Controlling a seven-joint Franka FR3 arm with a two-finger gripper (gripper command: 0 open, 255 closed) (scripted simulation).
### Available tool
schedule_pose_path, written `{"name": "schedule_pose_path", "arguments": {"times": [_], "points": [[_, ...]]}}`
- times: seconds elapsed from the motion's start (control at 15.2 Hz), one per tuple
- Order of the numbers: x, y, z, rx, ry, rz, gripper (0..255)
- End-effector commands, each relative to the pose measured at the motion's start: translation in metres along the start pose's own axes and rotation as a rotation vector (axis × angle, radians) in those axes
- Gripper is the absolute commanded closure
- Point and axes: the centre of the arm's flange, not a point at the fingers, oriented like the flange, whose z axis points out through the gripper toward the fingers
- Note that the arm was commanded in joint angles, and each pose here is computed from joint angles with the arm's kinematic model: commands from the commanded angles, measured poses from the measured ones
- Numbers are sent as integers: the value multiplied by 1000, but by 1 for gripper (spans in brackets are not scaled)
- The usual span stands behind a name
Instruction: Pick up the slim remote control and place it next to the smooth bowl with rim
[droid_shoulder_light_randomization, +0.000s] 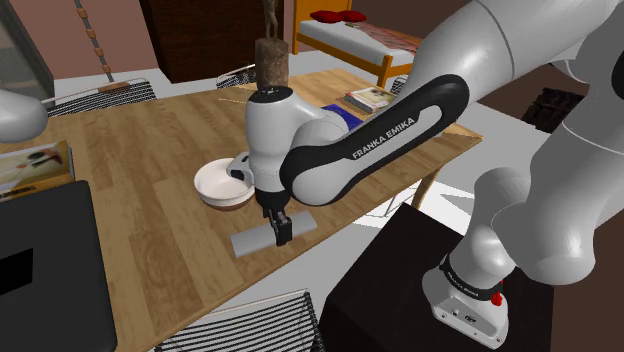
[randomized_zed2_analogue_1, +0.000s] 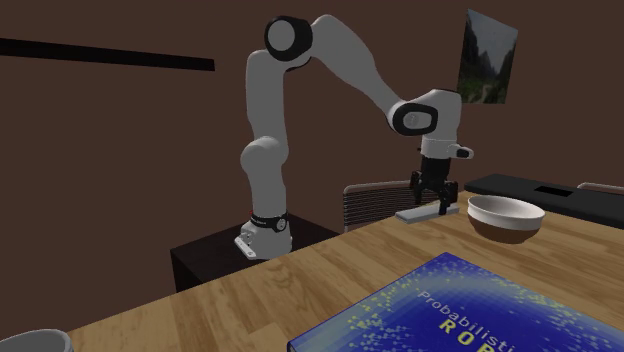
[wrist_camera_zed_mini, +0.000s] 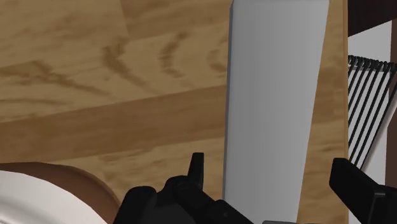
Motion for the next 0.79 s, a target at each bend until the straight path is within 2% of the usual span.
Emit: {"name": "schedule_pose_path", "arguments": {"times": [0.0, 0.26, 0.73], "points": [[0, 0, 0, 0, 0, 0, 0], [0, 0, -50, 0, 0, 0, 0], [0, 0, -50, 0, 0, 0, 0]]}}
